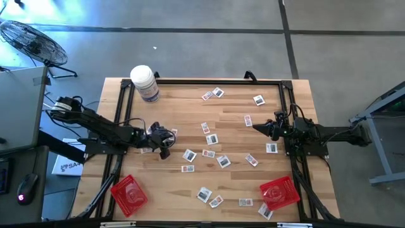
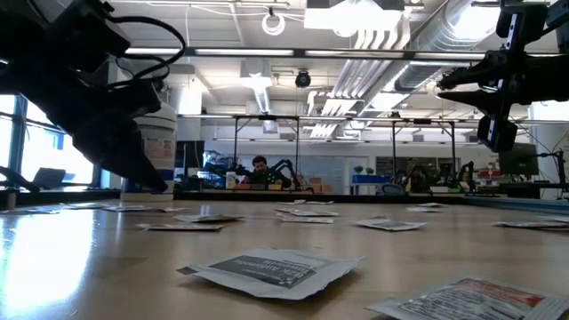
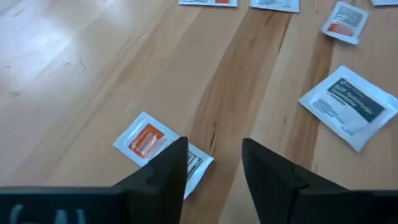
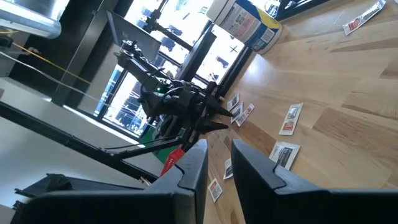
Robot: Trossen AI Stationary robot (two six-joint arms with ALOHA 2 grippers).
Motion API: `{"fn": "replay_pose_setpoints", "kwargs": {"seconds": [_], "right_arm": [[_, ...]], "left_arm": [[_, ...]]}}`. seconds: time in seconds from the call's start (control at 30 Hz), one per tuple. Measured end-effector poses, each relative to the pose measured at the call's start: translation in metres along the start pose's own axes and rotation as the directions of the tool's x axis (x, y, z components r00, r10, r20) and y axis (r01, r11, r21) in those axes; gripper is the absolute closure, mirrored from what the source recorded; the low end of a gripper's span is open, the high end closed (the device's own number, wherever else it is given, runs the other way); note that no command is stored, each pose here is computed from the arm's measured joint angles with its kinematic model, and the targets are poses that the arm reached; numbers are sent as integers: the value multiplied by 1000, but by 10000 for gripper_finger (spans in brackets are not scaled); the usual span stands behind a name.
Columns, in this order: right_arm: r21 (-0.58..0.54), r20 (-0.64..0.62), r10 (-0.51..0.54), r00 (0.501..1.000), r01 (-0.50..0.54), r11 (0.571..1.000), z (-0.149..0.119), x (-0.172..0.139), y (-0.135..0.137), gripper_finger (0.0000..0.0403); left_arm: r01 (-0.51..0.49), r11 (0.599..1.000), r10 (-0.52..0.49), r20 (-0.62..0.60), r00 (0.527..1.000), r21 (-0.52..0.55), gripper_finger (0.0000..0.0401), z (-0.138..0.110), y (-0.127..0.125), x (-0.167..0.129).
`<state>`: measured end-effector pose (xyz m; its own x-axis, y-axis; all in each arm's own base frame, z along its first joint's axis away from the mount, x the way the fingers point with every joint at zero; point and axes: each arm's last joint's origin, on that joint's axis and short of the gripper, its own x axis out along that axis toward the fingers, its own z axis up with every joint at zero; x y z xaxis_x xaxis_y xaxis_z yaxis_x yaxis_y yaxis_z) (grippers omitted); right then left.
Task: Pick & Place First Aid Supplies
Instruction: Put the ointment pack into the left red bin
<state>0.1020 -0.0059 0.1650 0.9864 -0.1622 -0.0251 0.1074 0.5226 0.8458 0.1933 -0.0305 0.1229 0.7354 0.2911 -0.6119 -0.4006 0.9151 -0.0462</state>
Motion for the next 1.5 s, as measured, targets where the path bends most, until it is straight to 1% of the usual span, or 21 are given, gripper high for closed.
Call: {"fn": "replay_pose_setpoints", "kwargs": {"seconds": [0.17, 0.27, 0.43, 0.57, 0.83, 0.97, 1.17, 1.27, 1.37, 1.5], "right_arm": [[0, -1, 0, 1000, 0, 1000, 0, 0, 0, 339], [0, 0, 0, 1000, 0, 1000, 0, 0, 0, 339], [0, 0, 0, 1000, 0, 1000, 0, 0, 0, 339], [0, 0, 0, 1000, 0, 1000, 0, 0, 0, 339], [0, -1, 0, 1000, 0, 1000, 0, 0, 0, 339], [0, -1, 0, 1000, 0, 1000, 0, 0, 0, 339], [0, -1, 0, 1000, 0, 1000, 0, 0, 0, 339], [0, -1, 0, 1000, 0, 1000, 0, 0, 0, 339], [0, -1, 0, 1000, 0, 1000, 0, 0, 0, 339], [0, -1, 0, 1000, 0, 1000, 0, 0, 0, 339]], "left_arm": [[-1, 1000, 1, -1, 1000, 3, 238, -2, -2, 5], [-31, 999, 31, -22, 999, 18, 238, -6, -1, 8], [-52, 998, 54, -61, 997, 44, 238, -13, 0, 13], [-80, 995, 84, -61, 995, 54, 238, -15, 0, 16], [-85, 995, 89, -69, 994, 58, 240, -17, 0, 17], [-79, 995, 83, -73, 994, 57, 266, -17, 0, 17], [-62, 997, 67, -81, 994, 56, 335, -17, -1, 17], [-60, 997, 64, -77, 995, 54, 360, -17, -1, 17], [-50, 997, 53, -59, 997, 55, 370, -15, -2, 17], [-31, 997, 34, -45, 998, 64, 373, -13, -3, 18]]}}
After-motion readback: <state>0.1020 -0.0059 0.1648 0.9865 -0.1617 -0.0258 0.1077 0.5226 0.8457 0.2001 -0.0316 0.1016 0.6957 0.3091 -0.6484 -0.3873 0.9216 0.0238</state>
